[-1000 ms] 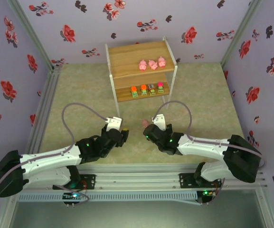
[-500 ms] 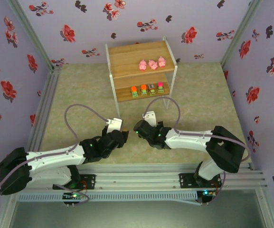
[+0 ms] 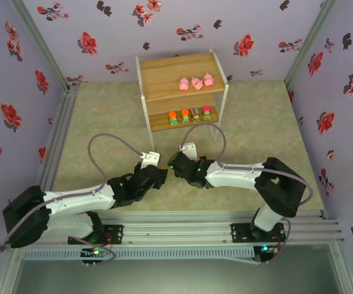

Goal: Place and organize the plastic toys onto the shelf

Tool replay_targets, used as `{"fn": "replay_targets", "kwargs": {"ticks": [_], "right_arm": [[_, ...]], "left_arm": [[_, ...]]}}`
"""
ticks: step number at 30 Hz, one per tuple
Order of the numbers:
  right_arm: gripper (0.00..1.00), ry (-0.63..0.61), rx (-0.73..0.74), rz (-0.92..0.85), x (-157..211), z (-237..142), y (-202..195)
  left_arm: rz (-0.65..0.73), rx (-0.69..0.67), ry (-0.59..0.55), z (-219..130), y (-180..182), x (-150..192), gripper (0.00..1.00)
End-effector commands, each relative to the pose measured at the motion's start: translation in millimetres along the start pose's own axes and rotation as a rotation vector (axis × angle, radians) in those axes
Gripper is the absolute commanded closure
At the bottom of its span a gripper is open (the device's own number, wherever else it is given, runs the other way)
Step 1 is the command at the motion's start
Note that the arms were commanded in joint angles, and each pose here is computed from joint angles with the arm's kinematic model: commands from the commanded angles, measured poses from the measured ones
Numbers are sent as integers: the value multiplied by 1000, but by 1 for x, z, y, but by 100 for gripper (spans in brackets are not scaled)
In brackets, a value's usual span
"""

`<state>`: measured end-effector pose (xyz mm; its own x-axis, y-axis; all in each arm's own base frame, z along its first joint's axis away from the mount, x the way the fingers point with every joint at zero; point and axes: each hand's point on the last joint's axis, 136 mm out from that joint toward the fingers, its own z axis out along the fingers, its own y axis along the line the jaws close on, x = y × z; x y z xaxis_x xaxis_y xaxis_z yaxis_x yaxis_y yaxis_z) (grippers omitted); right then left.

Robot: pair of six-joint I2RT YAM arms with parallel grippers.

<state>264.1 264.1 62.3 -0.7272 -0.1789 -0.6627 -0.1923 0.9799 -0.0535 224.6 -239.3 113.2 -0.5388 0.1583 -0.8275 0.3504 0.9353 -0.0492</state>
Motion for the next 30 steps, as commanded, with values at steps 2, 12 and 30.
{"fn": "replay_targets", "kwargs": {"ticks": [2, 12, 30], "right_arm": [[15, 44, 7, 30, 2, 4, -2], [16, 88, -23, 29, 3, 11, 0], [32, 131, -48, -2, 3, 30, 0]], "left_arm": [[17, 25, -1, 4, -5, -1, 37], [21, 32, 9, 6, -7, 0, 37], [21, 34, 20, 8, -6, 0, 37]]}}
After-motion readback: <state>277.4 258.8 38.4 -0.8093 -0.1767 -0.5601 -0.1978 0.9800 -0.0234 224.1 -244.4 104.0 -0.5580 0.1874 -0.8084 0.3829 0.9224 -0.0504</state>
